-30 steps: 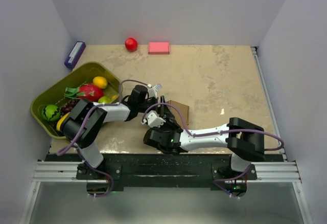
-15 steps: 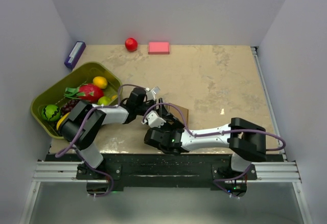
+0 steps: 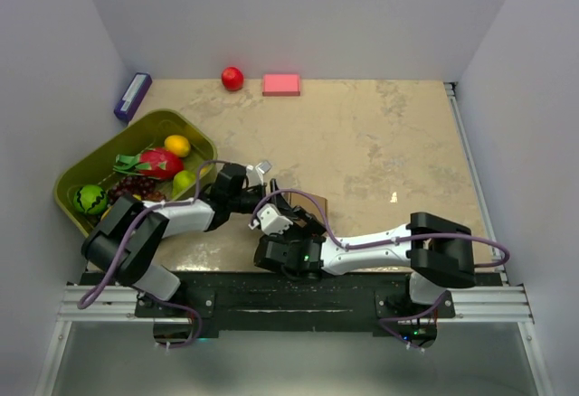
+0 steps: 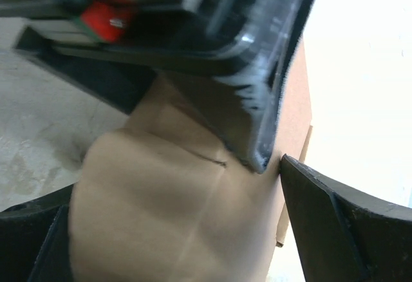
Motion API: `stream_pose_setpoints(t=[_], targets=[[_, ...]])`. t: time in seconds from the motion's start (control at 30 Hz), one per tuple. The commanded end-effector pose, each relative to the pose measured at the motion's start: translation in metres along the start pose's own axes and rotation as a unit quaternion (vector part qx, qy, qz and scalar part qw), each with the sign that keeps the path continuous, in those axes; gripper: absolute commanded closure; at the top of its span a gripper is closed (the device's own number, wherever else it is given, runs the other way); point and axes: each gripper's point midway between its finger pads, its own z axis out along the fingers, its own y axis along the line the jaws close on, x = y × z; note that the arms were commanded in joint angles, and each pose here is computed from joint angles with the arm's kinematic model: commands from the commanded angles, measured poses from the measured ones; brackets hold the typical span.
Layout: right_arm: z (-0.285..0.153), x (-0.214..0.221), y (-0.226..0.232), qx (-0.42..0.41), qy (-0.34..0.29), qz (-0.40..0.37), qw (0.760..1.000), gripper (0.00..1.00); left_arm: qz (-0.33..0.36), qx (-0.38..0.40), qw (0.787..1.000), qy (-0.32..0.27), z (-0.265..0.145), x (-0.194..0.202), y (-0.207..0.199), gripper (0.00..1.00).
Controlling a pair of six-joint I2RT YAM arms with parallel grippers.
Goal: Fold the paper box
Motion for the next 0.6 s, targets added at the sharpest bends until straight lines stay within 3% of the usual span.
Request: stream_pose_setpoints(t=[0.0, 0.13, 0.43, 0.53, 0.57], targets=[[-0.005, -0.007, -0.016, 0.027, -0.011, 0.034, 0.999, 0.10, -0.024, 0.036, 0.999, 0.032, -0.016, 0.020, -0.013, 0.78], [-0.005, -0.003, -0.023, 0.042, -0.011, 0.008, 0.999, 0.10, -0.068, 0.070, 0.995, 0.037, -0.025, 0.035, -0.016, 0.80], [0.001, 0.005, -0.029, 0.100, -0.012, -0.037, 0.994, 0.09, -0.082, 0.106, 0.990, 0.036, -0.038, 0.045, -0.029, 0.80], [0.002, 0.006, -0.033, 0.122, -0.018, -0.036, 0.992, 0.17, -0.087, 0.112, 0.989, 0.046, -0.041, 0.052, -0.029, 0.80], [0.002, 0.005, -0.037, 0.132, -0.022, -0.037, 0.990, 0.24, -0.086, 0.114, 0.989, 0.047, -0.042, 0.053, -0.030, 0.80]])
